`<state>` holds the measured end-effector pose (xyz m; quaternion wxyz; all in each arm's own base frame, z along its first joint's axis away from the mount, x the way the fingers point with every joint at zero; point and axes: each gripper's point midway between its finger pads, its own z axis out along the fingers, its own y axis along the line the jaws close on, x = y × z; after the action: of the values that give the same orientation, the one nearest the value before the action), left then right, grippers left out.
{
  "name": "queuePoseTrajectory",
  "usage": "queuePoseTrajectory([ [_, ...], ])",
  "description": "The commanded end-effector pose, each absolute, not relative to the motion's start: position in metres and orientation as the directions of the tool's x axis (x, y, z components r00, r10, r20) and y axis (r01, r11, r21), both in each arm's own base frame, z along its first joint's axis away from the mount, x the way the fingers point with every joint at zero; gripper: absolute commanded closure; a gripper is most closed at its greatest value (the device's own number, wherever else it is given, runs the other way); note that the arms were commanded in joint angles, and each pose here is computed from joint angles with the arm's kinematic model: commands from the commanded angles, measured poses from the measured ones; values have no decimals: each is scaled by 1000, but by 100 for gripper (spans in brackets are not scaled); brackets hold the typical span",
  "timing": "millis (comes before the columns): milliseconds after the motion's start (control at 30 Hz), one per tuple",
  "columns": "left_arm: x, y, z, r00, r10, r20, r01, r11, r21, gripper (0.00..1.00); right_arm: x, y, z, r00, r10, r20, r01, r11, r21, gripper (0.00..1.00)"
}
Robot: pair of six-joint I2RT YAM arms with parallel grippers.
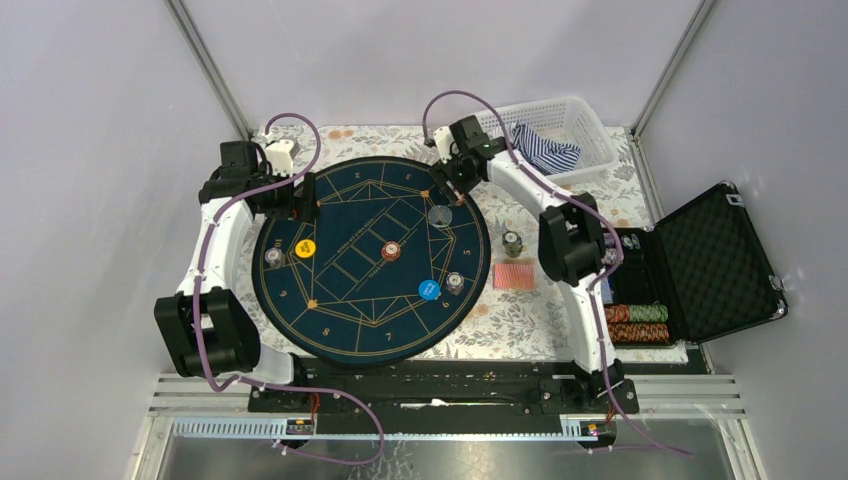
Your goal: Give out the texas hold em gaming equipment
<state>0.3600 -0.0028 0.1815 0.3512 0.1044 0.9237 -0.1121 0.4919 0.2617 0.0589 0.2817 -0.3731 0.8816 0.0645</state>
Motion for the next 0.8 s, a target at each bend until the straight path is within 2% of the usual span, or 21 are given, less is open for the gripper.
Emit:
queuePoseTrajectory([
  [0, 361, -8, 192, -690, 137, -710, 313, 942, -122, 1, 469, 274, 158, -464, -572, -676, -735, 675, -67, 17],
  [133, 358, -16, 192, -687, 156, -710, 349, 928, -134, 1, 439, 281, 168, -450, -574, -684, -782, 624, -9, 13],
  [400, 352, -30, 193, -688, 153, -710, 378, 910, -169, 1, 374, 323, 171, -397, -587, -706, -867, 493, 77, 13],
  [500, 347, -43, 187, -694, 163, -701, 412, 889, -201, 1, 367, 333, 172, -419, -574, -704, -863, 494, 110, 13],
  [767, 343, -116, 160, -628, 364, -687, 618, 770, -157, 2, 358, 305, 167, -460, -568, -682, -834, 540, 112, 12],
])
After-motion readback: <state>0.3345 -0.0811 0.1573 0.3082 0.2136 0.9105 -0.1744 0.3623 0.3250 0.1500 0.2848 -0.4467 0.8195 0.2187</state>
